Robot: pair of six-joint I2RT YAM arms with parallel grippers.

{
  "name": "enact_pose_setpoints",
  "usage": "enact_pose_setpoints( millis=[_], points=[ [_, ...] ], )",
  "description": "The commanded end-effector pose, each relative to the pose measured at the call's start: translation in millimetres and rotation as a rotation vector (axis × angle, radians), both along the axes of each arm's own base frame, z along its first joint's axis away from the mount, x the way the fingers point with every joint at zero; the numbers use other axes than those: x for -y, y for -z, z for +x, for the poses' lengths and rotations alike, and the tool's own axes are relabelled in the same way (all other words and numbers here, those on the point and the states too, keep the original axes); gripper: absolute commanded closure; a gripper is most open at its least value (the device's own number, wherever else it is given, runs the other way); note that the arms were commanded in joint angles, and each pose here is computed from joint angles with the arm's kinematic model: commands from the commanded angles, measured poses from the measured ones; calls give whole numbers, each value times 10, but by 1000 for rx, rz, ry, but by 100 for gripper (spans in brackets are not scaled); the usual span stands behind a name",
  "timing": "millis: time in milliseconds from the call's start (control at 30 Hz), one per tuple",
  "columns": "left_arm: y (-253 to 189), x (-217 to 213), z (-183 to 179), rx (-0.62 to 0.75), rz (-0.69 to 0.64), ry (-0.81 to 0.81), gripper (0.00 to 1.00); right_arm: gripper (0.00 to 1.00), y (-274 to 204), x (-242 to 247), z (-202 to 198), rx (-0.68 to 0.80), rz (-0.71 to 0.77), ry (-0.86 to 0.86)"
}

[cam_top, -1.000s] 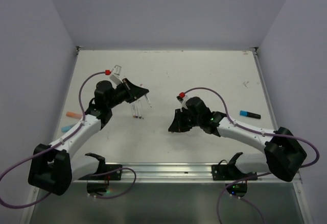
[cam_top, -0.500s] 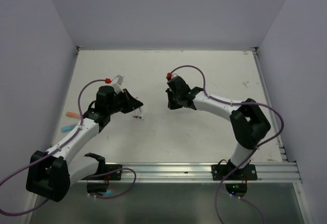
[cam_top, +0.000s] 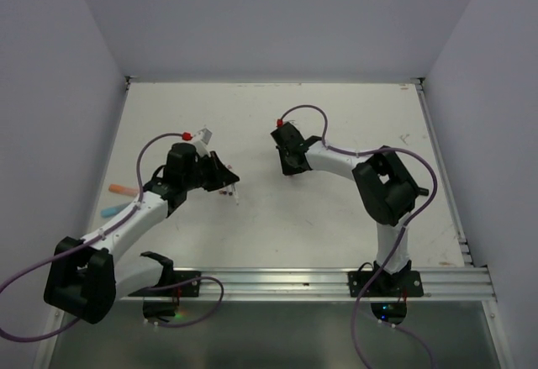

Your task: Open the pen caps

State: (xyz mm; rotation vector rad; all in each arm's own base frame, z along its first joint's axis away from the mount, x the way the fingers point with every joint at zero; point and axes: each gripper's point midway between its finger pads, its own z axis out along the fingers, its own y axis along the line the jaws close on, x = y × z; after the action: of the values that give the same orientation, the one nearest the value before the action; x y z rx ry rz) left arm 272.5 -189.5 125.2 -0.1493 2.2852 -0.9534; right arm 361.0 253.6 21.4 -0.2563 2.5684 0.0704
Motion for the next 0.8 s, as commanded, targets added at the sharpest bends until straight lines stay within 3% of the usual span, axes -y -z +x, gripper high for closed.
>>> enact_pose_setpoints(
  millis=[0,433,767],
  points=[
    [-89,70,81,47,4,21,100,100,-4,172,168,40,-77,42],
    [190,247,272,-29,118,18,100,98,94,305,185,27,-121,50],
    [372,242,431,-78,212,0,100,83,59,248,149,17,-77,40]
  ],
)
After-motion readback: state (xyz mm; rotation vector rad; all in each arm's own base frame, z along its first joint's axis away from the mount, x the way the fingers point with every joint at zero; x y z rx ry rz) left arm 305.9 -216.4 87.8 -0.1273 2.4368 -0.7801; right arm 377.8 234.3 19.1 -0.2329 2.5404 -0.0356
